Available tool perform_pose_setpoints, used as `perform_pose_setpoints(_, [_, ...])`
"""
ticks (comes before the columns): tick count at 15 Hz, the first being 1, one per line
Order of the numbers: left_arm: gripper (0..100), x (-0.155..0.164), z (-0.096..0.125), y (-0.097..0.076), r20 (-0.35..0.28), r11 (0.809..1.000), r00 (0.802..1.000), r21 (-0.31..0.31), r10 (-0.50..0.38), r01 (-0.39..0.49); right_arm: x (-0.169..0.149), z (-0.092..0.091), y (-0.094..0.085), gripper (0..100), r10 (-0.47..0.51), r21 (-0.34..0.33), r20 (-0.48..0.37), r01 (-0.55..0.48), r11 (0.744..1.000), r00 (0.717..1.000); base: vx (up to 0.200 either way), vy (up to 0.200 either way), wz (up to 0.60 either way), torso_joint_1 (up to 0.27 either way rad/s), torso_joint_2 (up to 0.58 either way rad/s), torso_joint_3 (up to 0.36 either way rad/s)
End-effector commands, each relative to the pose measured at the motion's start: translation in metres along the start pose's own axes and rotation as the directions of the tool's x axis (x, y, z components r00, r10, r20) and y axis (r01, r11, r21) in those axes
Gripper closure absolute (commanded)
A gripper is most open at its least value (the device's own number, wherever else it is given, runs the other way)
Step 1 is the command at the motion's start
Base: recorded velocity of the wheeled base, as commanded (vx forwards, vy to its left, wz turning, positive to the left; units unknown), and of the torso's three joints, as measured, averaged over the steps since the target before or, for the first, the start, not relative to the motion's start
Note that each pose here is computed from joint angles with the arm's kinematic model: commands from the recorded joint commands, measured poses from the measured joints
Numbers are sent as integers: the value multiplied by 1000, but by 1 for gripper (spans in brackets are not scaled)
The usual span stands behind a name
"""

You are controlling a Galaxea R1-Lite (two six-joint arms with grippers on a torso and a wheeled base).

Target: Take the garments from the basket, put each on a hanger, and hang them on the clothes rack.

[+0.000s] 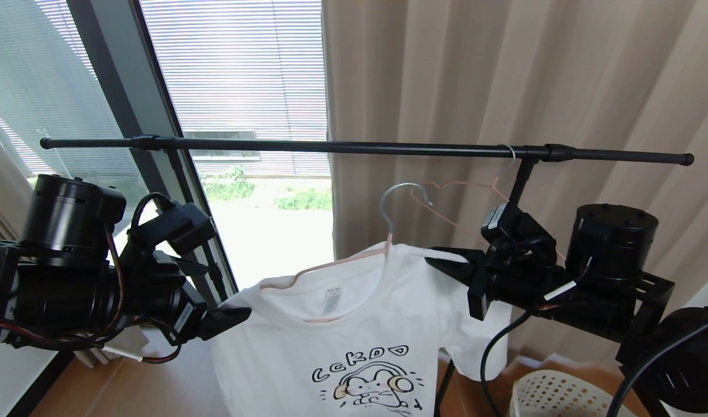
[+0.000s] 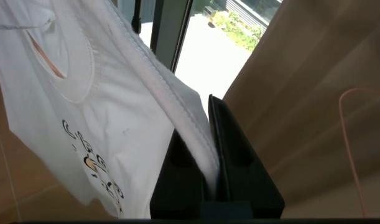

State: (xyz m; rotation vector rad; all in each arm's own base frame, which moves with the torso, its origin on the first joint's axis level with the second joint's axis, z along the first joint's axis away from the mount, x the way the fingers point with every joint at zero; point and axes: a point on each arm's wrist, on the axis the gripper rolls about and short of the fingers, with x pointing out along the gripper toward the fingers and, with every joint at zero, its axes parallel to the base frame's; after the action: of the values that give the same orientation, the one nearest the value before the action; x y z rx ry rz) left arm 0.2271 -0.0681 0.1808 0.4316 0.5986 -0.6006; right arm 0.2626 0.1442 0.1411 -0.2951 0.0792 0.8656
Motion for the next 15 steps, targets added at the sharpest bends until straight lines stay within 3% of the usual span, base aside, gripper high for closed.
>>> perform_pose_setpoints(1, [0, 8, 6, -2, -4, 1000, 1000, -12, -16, 16, -1, 0, 0, 100, 1, -1, 2, -1, 1000, 1000, 0, 0, 0, 0, 0, 0])
perform_pose_setpoints(5, [0, 16, 15, -3, -6, 1000, 1000, -4, -3, 3, -1, 0, 1, 100, 4, 0, -1, -4, 1000, 1000, 0, 0, 0, 0, 0, 0])
perform_pose_setpoints(8, [0, 19, 22, -5, 7, 999, 1000, -39, -8, 8, 0, 0, 1, 100, 0, -9, 22, 0, 1000, 1000, 0, 0, 0, 0, 0, 0])
perform_pose_setpoints(15, [0, 25, 33, -10, 34, 999, 999, -20, -27, 28, 0, -1, 1, 100, -6, -16, 35, 6, 1000, 999, 0, 0, 0, 0, 0, 0])
